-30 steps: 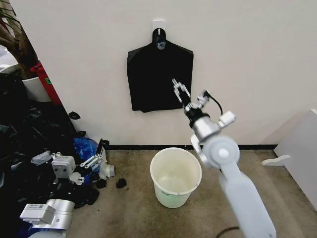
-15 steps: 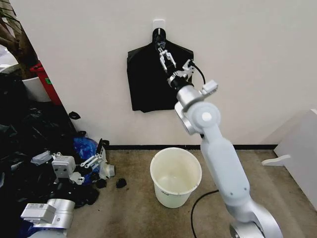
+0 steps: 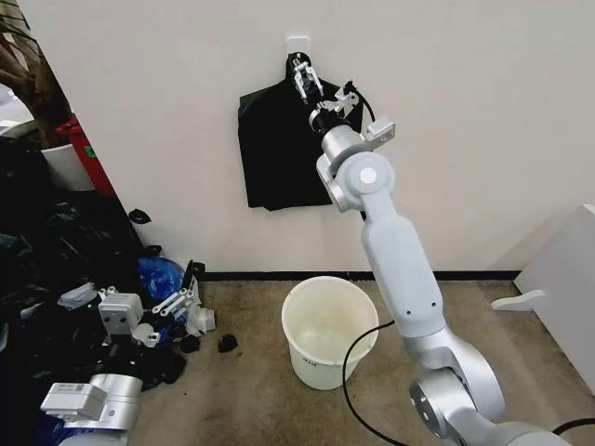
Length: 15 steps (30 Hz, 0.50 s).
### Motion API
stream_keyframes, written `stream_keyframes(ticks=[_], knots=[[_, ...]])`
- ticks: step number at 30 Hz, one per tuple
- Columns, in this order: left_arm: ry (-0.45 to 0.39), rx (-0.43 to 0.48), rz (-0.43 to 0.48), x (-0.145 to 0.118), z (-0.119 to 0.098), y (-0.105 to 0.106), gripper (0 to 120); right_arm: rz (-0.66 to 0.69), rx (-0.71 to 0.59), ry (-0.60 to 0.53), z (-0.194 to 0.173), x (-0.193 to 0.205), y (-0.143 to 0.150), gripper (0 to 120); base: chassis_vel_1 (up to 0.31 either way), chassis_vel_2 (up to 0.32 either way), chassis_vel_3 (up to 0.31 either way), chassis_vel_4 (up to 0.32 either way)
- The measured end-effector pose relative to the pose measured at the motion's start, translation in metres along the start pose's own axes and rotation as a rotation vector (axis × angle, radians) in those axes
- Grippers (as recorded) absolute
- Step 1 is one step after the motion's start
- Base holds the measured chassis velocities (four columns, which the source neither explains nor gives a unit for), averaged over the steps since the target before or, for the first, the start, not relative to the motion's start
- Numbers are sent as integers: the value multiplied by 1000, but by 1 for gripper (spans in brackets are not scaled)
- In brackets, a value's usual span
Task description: Place the garbage bag over the trash bin.
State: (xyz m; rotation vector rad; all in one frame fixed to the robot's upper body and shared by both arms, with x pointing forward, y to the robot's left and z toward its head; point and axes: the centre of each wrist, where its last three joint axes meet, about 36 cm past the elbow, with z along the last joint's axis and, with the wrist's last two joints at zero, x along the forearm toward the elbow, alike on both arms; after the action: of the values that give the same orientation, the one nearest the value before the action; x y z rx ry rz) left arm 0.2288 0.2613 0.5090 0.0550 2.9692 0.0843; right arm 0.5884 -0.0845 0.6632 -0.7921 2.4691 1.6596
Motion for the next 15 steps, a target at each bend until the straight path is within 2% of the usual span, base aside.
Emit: stream_keyframes(ticks=[11, 15], knots=[[-7, -2, 10, 0, -1, 0, 100, 0, 14, -13, -4, -11, -1, 98, 0, 0, 0, 0], [-8, -3, 13, 0, -1, 0, 100, -4, 10, -15, -1, -12, 1, 82, 0, 0, 0, 0]])
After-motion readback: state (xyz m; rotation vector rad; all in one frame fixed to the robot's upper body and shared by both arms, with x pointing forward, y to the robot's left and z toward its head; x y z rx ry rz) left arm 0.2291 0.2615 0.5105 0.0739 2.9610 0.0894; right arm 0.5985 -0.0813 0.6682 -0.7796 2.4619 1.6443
